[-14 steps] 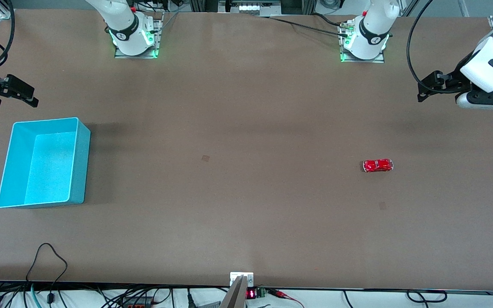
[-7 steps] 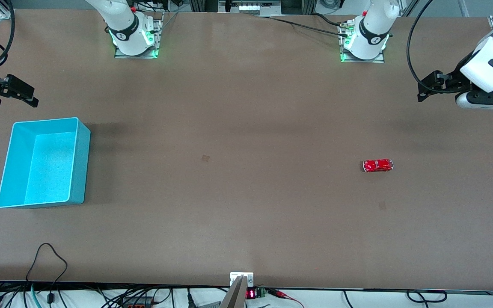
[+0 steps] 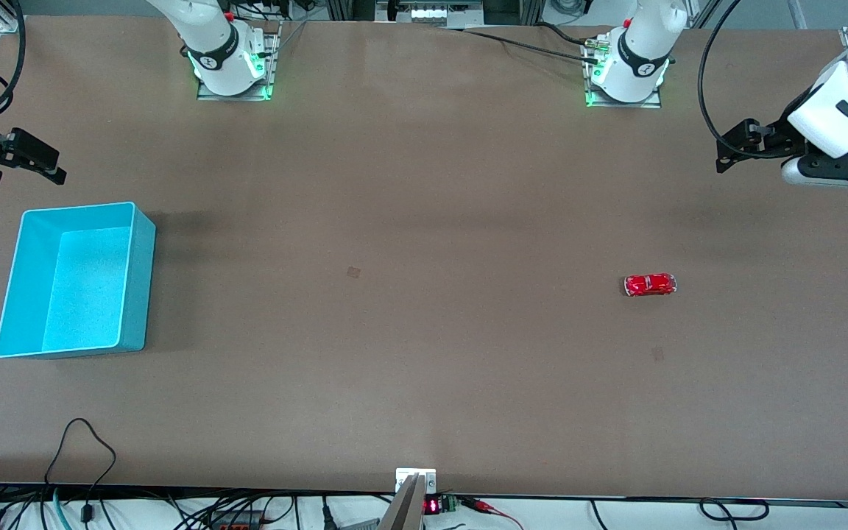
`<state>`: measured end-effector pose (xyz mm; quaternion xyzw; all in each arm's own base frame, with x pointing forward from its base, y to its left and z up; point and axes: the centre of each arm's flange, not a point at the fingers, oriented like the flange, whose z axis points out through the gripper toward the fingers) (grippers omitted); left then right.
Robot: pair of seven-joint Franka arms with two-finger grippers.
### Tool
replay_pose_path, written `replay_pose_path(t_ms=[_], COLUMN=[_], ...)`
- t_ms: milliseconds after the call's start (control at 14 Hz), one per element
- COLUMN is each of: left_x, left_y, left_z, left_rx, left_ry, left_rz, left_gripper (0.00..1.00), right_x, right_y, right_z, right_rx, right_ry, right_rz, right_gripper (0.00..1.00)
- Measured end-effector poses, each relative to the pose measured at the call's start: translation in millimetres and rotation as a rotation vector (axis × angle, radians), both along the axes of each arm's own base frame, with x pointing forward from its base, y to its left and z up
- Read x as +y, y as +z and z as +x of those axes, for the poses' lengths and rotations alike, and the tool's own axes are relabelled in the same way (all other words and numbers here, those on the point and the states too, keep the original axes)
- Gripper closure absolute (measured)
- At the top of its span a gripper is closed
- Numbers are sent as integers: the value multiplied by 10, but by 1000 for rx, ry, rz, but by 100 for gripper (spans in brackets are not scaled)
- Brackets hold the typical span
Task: Wind red beetle toy and store in blue box
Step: 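Move the left gripper down over the red beetle car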
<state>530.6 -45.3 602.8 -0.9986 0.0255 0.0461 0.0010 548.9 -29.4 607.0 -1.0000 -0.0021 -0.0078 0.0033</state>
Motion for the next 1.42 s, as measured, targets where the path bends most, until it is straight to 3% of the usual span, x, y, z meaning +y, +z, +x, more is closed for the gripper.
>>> replay_pose_path(t_ms=[285, 569, 854, 1139, 1424], left_x=[10, 16, 23, 227, 487], left_y=[-152, -475, -968, -1672, -2449], left_z=[-26, -39, 151, 534, 858], left_rx=[94, 250, 339, 316, 198], left_ry=[-2, -30, -242, -455, -736], left_rz=[6, 11, -45, -121, -158], left_gripper=[0, 0, 0, 0, 0], right_x=[0, 0, 0, -1, -1], right_y=[0, 0, 0, -1, -1], right_z=[0, 0, 0, 0, 0], right_rx=[0, 0, 0, 0, 0], right_ry=[0, 0, 0, 0, 0], right_rz=[0, 0, 0, 0, 0], right_gripper=[0, 0, 0, 0, 0])
